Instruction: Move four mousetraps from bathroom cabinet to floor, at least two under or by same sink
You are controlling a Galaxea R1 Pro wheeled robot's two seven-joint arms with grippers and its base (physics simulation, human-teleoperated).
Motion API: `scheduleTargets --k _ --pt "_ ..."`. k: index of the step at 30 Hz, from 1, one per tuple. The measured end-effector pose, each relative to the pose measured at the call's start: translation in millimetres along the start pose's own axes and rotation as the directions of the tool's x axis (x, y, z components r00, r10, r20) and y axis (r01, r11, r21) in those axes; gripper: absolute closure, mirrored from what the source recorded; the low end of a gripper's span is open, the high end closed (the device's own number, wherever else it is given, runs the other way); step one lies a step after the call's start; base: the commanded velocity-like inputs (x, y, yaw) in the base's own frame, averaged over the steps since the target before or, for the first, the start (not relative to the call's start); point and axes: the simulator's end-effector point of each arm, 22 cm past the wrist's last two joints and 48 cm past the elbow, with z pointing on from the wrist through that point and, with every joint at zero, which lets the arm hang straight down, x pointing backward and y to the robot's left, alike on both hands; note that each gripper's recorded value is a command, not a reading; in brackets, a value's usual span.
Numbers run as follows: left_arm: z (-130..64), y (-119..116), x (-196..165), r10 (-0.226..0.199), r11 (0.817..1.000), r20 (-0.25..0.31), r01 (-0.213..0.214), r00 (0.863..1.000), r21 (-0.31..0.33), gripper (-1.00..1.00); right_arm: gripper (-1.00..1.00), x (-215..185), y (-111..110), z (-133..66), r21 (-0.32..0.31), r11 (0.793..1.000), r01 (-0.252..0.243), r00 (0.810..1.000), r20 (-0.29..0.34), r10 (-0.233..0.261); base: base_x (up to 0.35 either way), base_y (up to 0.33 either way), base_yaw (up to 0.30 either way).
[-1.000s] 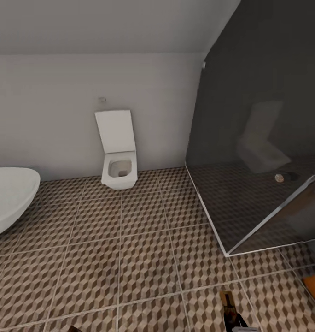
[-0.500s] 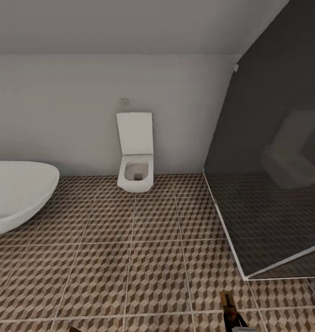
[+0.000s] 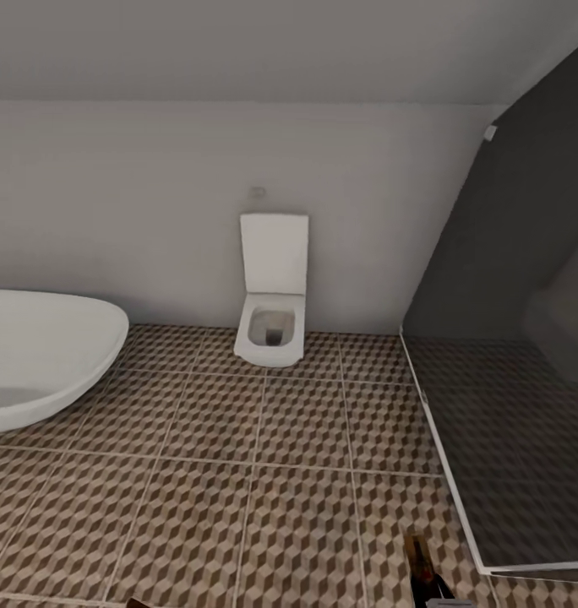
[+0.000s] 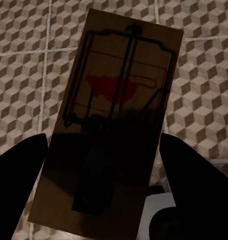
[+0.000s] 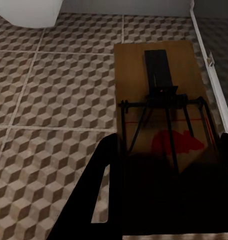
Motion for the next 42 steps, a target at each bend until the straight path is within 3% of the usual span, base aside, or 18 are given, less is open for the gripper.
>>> scheduleTargets --k 5,8,12,14,15,16,19,23,27,30,31,33,35,36,38,39,41,42 --pt "0.2 -0.8 -0.1 -0.001 1.000 0.000 0.001 1.000 0.001 1.00 1.00 0.1 -2.7 0.3 -0.001 1.000 0.006 1.000 -0.001 -0.006 0.195 0.000 0.013" --pt "1.0 -13.3 2.1 -0.019 1.000 -0.013 0.020 1.000 0.005 1.00 1.00 -1.3 -3.8 0.6 -0.003 1.000 0.010 1.000 0.005 -0.010 0.037 0.000 0.002" --pt "9.5 -22.6 24.9 -0.053 0.998 -0.160 0.046 0.986 -0.047 1.00 1.00 -6.9 -5.1 3.9 0.000 1.000 0.011 1.000 0.021 -0.011 0.009 0.000 0.001" --pt "34.4 -25.1 5.6 -0.065 0.996 -0.191 0.051 0.980 -0.074 1.00 1.00 -16.1 -7.3 9.8 0.002 1.000 0.016 0.999 0.044 -0.016 0.002 0.000 0.000" --pt "50.3 -28.8 -5.2 -0.077 0.995 -0.255 0.058 0.964 -0.083 1.00 1.00 -29.1 -10.6 21.5 0.007 1.000 0.021 0.998 0.065 -0.021 0.000 0.000 0.000" --pt "72.7 -36.2 -49.0 -0.080 0.996 -0.210 0.067 0.974 -0.066 1.00 1.00 -36.3 -12.5 30.4 0.009 1.000 0.024 0.998 0.065 -0.025 0.000 0.000 0.000" --pt "87.2 -44.3 -87.5 -0.086 0.996 -0.213 0.077 0.973 -0.050 1.00 1.00 -58.9 -18.0 61.7 0.011 0.999 0.034 0.999 0.030 -0.034 0.000 0.000 0.000" --pt "95.8 -47.2 -123.5 -0.095 0.995 -0.165 0.089 0.982 -0.041 1.00 1.00 -82.6 -21.8 82.3 0.014 0.999 0.040 0.999 0.013 -0.040 0.000 0.000 0.000" --pt "97.7 -47.3 -133.8 -0.093 0.995 -0.143 0.089 0.985 -0.036 1.00 1.00 -91.8 -20.4 86.3 0.010 0.999 0.043 0.999 0.026 -0.043 0.000 0.000 0.000" --pt "99.6 -43.4 -149.9 -0.094 0.995 -0.074 0.092 0.993 -0.035 1.00 1.00 -106.1 -16.6 85.2 0.002 0.999 0.047 0.994 0.094 -0.047 0.000 0.000 0.000" --pt "100.3 -40.3 -160.6 -0.095 0.995 -0.027 0.094 0.995 -0.037 1.00 1.00 -113.4 -13.7 83.2 -0.006 0.999 0.051 0.990 0.134 -0.050 0.000 0.000 0.000" --pt "100.8 -35.7 -193.7 -0.100 0.994 0.087 0.104 0.991 -0.036 1.00 1.00 -131.3 -2.7 77.7 -0.036 0.997 0.072 0.971 0.229 -0.062 0.000 0.000 0.000" --pt "100.4 -33.5 -219.7 -0.107 0.993 0.153 0.113 0.982 -0.033 1.00 1.00 -147.3 6.3 73.0 -0.058 0.994 0.094 0.950 0.304 -0.072 0.000 0.000 0.000" --pt "100.6 -31.4 -226.6 -0.109 0.993 0.160 0.116 0.981 -0.034 1.00 1.00 -154.8 12.0 70.3 -0.067 0.992 0.103 0.938 0.340 -0.074 0.000 0.000 0.000" --pt "102.4 -29.4 -220.9 -0.108 0.993 0.114 0.113 0.988 -0.040 1.00 1.00 -162.4 18.5 68.7 -0.074 0.992 0.103 0.927 0.369 -0.069 0.000 0.000 0.000" --pt "103.5 -29.5 -211.0 -0.104 0.993 0.061 0.107 0.993 -0.041 1.00 1.00 -165.6 22.6 69.5 -0.078 0.992 0.101 0.925 0.374 -0.065 0.000 0.000 0.000" --pt "103.9 -30.5 -189.5 -0.095 0.995 -0.046 0.093 0.994 -0.043 1.00 1.00 -170.6 25.5 78.1 -0.079 0.993 0.093 0.936 0.347 -0.060 0.000 0.000 0.000" --pt "103.7 -30.4 -186.6 -0.093 0.995 -0.062 0.090 0.994 -0.043 1.00 1.00 -177.2 25.2 82.5 -0.077 0.993 0.093 0.937 0.343 -0.061 0.000 0.000 0.000"
